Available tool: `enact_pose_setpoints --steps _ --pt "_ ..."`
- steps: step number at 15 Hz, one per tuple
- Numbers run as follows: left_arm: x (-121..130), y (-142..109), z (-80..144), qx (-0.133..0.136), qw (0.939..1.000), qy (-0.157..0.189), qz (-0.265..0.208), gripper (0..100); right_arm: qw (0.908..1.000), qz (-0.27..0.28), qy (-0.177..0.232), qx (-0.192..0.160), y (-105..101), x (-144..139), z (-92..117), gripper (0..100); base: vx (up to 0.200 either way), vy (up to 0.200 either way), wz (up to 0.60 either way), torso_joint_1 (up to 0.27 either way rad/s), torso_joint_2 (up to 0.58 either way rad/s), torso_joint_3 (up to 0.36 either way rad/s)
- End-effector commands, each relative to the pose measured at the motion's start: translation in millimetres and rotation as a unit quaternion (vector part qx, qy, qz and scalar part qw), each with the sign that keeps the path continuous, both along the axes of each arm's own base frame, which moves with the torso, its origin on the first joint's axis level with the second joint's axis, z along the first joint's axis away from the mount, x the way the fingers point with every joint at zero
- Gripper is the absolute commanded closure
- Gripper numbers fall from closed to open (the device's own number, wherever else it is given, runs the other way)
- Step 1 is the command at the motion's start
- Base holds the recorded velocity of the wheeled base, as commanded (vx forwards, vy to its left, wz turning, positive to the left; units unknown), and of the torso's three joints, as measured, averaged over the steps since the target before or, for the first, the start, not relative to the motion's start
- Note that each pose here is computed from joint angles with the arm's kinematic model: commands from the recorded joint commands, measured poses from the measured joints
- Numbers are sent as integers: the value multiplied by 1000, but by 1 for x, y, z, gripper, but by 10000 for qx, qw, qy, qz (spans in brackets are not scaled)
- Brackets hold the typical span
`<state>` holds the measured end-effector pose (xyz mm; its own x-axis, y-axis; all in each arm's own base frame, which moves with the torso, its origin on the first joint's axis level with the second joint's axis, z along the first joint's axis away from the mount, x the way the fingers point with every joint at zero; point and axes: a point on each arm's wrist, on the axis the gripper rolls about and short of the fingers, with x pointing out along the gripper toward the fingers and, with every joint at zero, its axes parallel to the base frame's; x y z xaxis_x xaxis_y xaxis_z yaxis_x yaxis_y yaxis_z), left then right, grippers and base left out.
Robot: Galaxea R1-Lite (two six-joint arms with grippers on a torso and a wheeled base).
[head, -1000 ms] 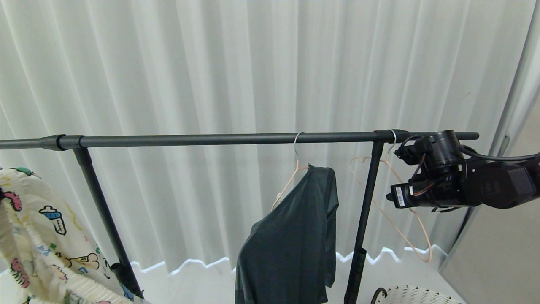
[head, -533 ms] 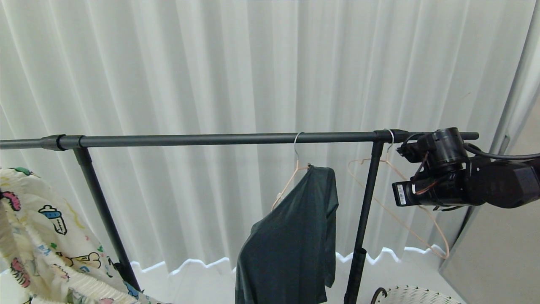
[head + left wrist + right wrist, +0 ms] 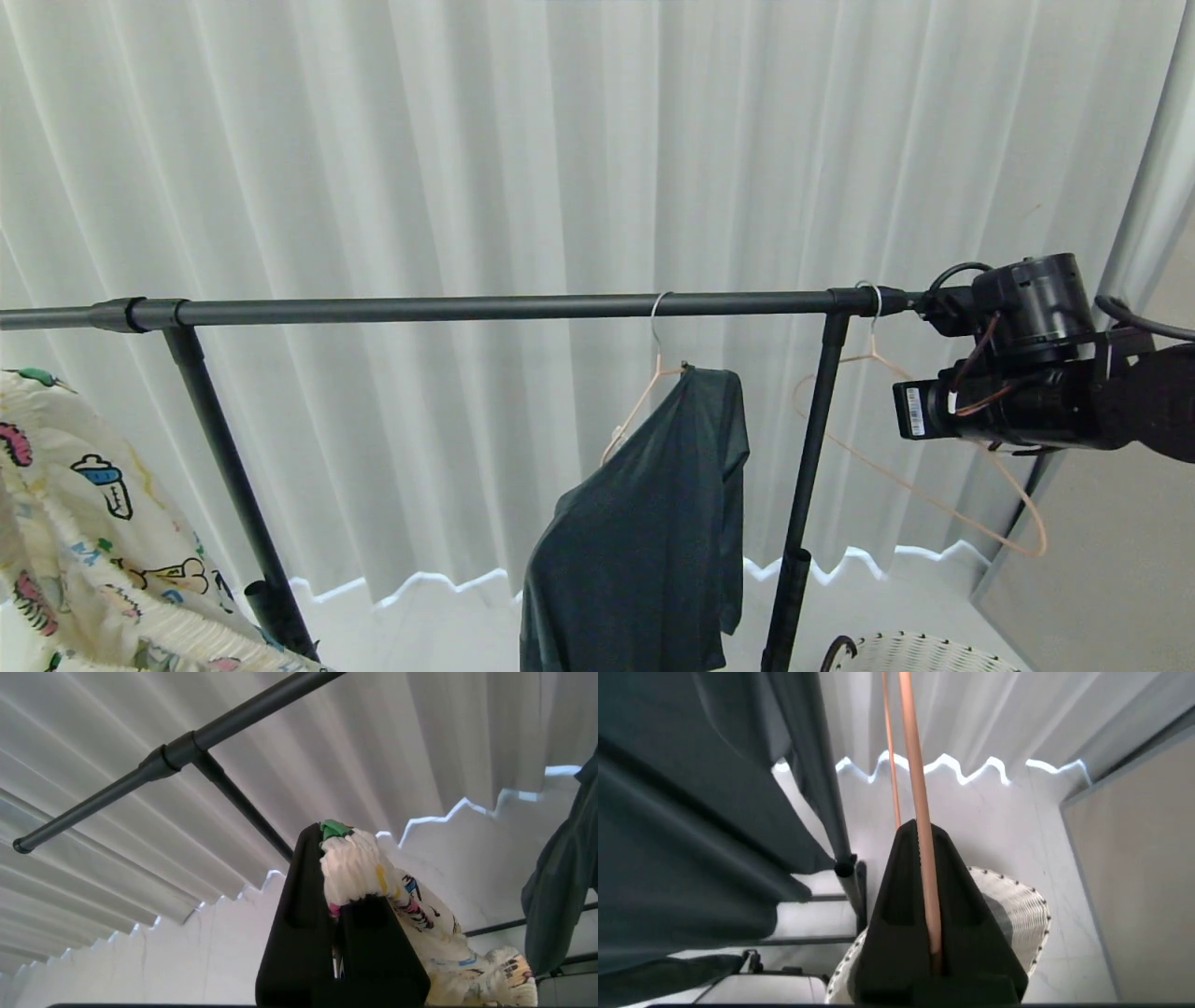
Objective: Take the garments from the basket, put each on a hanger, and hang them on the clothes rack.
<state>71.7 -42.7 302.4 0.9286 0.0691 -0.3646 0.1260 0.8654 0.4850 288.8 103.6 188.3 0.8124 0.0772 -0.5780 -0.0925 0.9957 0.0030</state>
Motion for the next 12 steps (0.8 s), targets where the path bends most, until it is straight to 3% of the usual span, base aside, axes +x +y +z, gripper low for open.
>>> enact_pose_setpoints --steps 1,7,12 --pt "-3 2 1 -40 10000 -48 3 100 9997 30 -214 80 -2 -11 14 100 0 0 0 0 0 0" --pt "-7 6 1 -78 9999 -100 0 100 9966 169 -772 218 1 -18 14 100 0 0 0 0 0 0" --pt "-8 7 1 -93 9999 -117 0 100 9918 342 -1227 97 -17 -64 23 100 0 0 0 0 0 0"
